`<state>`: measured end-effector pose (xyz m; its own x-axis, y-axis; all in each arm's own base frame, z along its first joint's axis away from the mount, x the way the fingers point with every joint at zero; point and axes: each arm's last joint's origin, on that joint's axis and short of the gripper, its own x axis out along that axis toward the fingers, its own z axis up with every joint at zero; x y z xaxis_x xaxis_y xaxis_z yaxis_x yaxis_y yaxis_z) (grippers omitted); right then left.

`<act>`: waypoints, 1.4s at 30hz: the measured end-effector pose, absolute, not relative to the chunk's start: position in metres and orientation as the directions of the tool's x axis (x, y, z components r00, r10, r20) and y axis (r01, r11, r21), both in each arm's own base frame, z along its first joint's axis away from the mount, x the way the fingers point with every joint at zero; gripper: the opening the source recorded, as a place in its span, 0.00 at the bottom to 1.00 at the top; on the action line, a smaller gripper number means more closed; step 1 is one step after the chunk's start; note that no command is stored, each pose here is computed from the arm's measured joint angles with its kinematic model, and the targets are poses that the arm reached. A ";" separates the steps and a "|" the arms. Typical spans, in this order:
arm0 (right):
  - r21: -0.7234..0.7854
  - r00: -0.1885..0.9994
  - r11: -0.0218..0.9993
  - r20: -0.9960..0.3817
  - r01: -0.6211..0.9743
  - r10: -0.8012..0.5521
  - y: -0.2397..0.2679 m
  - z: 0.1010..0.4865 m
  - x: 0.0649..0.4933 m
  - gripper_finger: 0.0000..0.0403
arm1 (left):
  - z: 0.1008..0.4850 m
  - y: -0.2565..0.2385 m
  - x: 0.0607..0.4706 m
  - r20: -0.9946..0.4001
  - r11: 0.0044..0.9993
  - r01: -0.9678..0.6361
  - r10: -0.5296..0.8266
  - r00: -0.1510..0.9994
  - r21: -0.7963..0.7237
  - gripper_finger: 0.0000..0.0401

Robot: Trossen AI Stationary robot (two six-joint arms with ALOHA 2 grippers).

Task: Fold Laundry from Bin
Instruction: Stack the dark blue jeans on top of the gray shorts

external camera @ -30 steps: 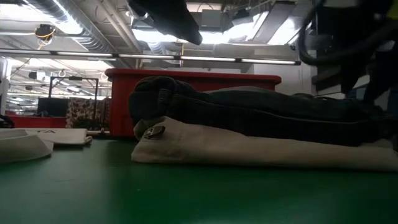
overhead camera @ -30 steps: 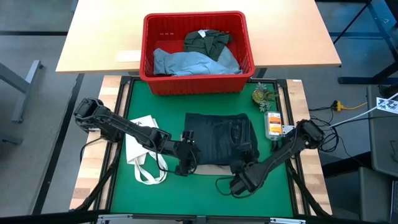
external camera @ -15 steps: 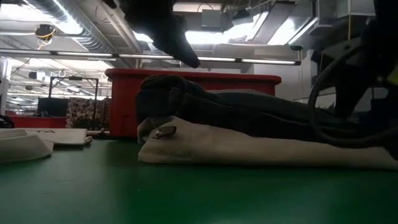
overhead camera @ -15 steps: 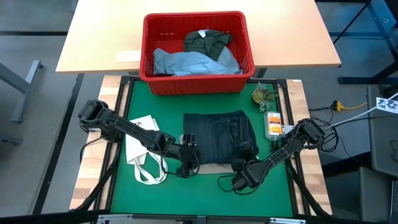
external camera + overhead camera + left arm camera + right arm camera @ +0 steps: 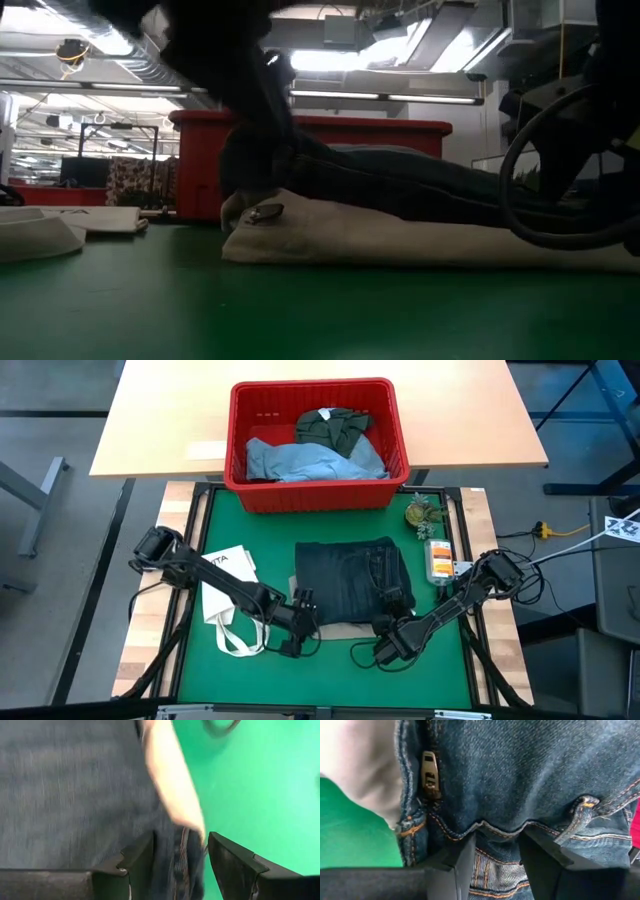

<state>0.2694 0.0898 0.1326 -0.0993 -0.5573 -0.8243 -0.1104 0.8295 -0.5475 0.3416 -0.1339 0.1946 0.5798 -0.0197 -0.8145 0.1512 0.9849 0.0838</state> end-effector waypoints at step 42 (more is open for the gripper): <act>-0.565 -0.126 0.820 -0.811 -0.091 -0.572 0.089 0.134 0.267 0.12 | 0.247 -0.148 0.341 -0.694 0.975 0.218 -0.189 0.695 -0.047 0.04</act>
<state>0.2666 0.0893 0.1336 -0.1263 -0.5719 -0.8106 -0.0913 0.8203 -0.5645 0.3413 -0.1480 0.2472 0.6948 -0.1891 -0.6939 0.2180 0.9748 -0.0474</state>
